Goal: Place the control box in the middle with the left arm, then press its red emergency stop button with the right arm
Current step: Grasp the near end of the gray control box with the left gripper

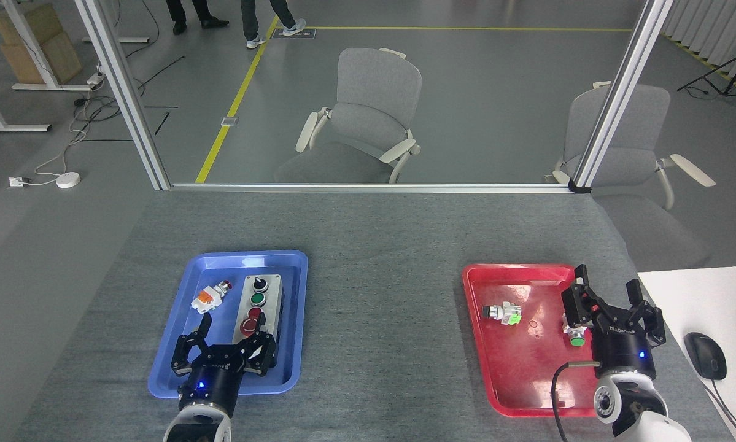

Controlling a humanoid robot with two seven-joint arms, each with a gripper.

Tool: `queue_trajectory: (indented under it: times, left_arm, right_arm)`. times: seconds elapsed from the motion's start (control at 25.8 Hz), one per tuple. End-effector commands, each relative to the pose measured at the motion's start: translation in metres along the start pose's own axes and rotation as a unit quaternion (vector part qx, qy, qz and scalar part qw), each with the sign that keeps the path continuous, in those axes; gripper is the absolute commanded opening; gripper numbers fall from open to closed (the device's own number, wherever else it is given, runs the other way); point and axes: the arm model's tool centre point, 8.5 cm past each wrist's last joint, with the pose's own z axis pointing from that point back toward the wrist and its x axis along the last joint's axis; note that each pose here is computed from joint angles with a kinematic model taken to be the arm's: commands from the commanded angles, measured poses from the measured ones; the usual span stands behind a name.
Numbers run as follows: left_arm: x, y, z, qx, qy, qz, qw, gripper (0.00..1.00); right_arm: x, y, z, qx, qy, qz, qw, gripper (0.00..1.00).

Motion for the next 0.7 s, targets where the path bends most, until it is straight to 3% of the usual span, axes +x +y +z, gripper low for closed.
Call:
queue_trajectory:
  times: [0.0, 0.66]
  left_arm:
    - [0.010, -0.009, 0.002, 0.003, 0.007, -0.012, 1.000, 0.98]
    - [0.006, -0.043, -0.004, -0.031, 0.002, -0.024, 0.999, 0.98]
  right_arm:
    - [-0.001, 0.000, 0.000, 0.001, 0.000, 0.001, 1.000, 1.00]
    - [0.006, -0.008, -0.011, -0.011, -0.007, -0.003, 1.000, 1.00]
